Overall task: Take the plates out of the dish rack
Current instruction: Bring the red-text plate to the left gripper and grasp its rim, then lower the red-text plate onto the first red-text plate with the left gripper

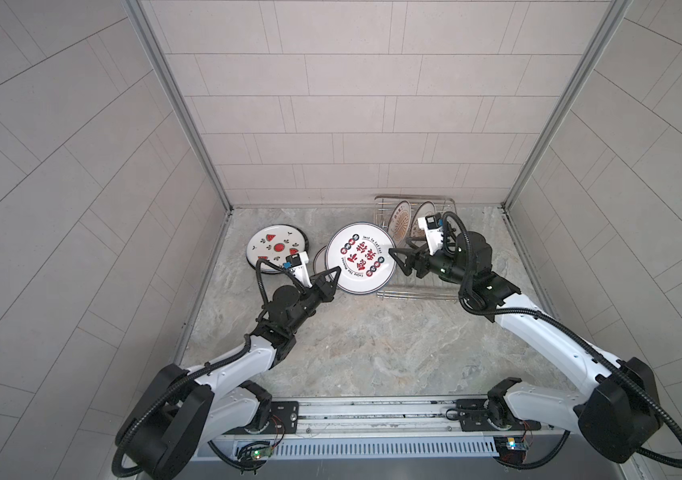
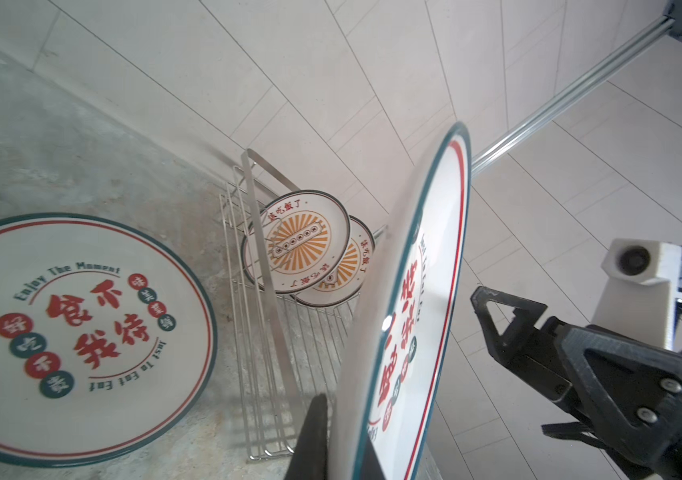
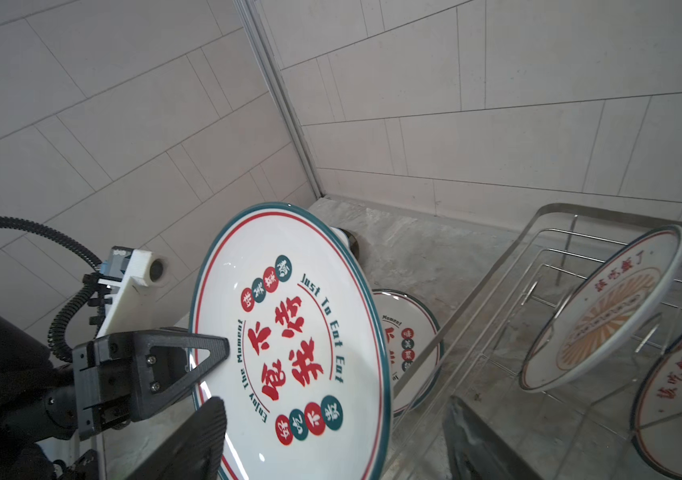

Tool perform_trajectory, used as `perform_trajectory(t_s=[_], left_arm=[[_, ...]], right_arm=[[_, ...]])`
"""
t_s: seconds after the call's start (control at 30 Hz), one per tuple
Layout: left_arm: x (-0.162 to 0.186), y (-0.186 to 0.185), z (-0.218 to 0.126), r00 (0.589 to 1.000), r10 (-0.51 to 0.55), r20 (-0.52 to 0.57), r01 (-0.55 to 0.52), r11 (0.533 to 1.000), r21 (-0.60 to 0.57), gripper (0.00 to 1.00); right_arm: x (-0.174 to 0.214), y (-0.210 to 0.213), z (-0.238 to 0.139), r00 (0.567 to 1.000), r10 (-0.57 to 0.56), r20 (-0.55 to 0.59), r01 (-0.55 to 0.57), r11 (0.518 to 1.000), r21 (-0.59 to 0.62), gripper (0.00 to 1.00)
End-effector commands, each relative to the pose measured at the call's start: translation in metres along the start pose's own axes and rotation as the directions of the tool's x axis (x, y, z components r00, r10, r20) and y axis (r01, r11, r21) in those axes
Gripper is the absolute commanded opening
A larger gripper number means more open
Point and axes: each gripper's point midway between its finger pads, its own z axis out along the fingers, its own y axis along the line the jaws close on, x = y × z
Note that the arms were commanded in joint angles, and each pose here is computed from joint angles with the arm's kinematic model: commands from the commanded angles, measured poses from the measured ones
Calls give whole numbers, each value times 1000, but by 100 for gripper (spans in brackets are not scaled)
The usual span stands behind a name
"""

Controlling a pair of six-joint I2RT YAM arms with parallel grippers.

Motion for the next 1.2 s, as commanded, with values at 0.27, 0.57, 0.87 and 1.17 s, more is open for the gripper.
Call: perform_trajectory(t_s=[0.27, 0.57, 0.87, 1.17], left_arm=[[-43, 46, -15, 969, -130, 208, 163, 976, -147, 0], [-30, 80, -10, 957, -209, 202, 263, 918, -298, 0], [-13, 103, 12, 950, -269, 160, 311, 869, -385, 0], [8, 123, 36, 948, -308, 84, 311, 827, -468, 0]], right_arm=[[-2, 10, 14, 992, -120, -43, 124, 985, 117, 86], [18, 27, 44, 967, -212, -143, 225, 971, 82, 86], [43, 36, 71, 935, -257, -245, 279, 958, 61, 86], [55, 27, 77, 914, -275, -299, 314, 945, 89, 85]])
